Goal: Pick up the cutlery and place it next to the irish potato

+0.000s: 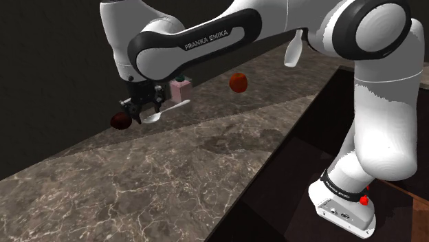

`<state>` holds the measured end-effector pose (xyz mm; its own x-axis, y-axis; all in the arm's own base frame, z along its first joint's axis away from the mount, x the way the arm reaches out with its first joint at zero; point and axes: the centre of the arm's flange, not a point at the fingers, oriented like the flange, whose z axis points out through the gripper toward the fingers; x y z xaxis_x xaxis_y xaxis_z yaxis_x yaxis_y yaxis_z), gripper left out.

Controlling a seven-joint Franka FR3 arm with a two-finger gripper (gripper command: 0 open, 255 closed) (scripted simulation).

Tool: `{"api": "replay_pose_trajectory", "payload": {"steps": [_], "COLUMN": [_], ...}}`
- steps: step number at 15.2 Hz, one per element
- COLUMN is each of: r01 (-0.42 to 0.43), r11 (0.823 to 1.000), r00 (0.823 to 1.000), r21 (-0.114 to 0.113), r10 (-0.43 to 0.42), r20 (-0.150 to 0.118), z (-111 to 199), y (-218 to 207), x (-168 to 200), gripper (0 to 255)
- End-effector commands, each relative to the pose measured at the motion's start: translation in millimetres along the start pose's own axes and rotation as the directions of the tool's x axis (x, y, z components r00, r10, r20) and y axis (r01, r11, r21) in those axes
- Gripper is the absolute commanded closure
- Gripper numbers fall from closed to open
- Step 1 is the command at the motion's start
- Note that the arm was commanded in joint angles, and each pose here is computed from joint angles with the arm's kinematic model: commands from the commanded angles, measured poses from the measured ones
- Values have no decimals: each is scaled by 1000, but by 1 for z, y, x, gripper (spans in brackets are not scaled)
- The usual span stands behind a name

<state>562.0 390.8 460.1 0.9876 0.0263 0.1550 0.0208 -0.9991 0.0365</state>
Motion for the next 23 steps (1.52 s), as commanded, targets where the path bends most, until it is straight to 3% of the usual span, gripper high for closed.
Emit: {"api": "replay_pose_trajectory", "payload": {"steps": [1,20,23], "r01": [0,0,0], "r11": [1000,1000,1000], "r00": [1000,1000,1000], "r21": [0,0,0], "r10": [0,0,0], "r20": [0,0,0], "z": [11,114,114], "y": [-2,-5,-5], "x": [-2,-18,-18], "gripper": [255,255,255]}}
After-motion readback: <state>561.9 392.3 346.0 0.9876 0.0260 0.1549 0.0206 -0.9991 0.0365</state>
